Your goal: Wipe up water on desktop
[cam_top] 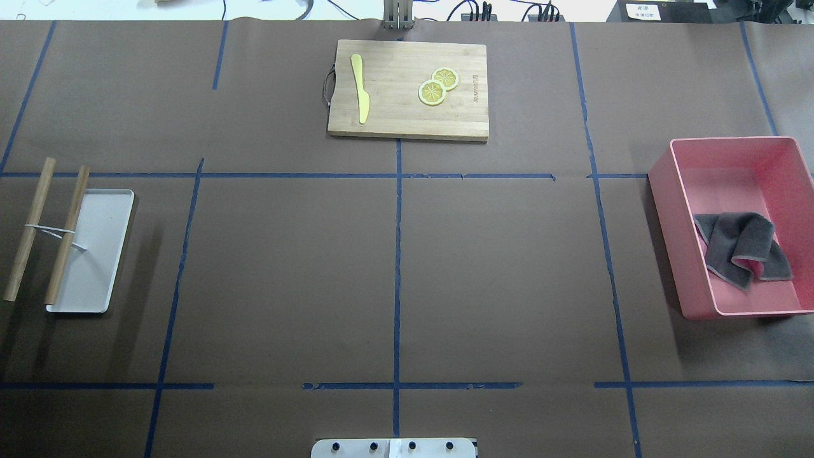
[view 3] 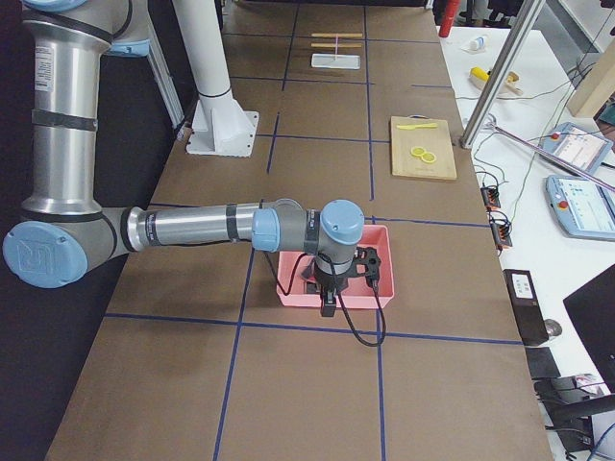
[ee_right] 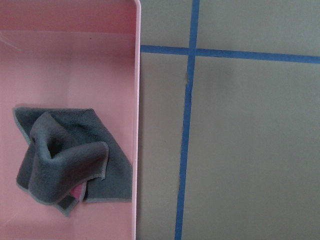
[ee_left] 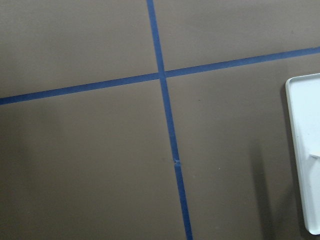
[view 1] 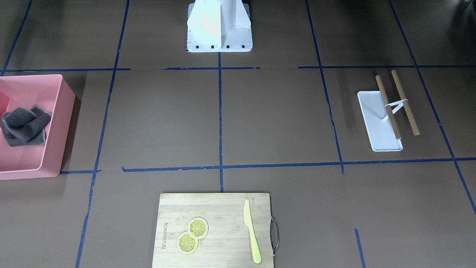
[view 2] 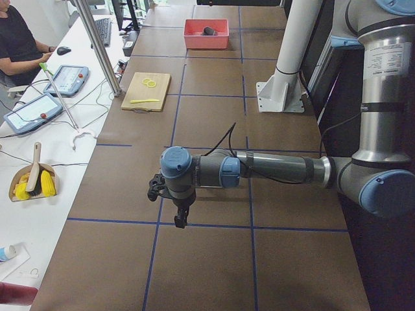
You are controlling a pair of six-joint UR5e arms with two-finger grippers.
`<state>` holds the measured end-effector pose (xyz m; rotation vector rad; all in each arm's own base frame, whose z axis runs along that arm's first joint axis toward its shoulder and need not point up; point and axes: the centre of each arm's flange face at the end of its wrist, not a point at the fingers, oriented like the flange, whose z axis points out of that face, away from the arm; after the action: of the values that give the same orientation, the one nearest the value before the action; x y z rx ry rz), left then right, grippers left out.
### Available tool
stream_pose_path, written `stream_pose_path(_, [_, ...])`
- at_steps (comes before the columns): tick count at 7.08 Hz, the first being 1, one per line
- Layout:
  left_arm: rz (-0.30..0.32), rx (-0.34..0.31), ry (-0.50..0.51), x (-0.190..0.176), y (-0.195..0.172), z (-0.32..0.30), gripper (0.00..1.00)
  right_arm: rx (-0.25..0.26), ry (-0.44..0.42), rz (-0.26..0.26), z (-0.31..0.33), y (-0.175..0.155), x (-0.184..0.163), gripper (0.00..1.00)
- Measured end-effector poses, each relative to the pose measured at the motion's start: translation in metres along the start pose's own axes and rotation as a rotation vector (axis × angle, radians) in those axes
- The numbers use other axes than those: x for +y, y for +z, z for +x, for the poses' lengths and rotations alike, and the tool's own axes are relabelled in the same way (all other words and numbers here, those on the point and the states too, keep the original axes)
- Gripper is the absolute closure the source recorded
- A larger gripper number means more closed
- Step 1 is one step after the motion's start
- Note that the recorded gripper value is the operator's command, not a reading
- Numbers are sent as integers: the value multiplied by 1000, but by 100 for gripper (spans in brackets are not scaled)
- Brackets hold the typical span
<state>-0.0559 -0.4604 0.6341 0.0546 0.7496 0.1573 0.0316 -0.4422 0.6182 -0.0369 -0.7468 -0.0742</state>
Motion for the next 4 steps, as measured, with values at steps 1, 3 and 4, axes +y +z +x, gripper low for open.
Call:
stream_pose_path(1, [0,-2,1,1,-1,1,0,0,3,-5,2,3,1,0])
stream_pose_path(3, [10,-4,12,-1,-5,6,0,5,3,-5,3,2,0,0])
stream_pose_path(4, [18,-5,20,-2,-9,10,0,5,1,-3,1,2,-3,0])
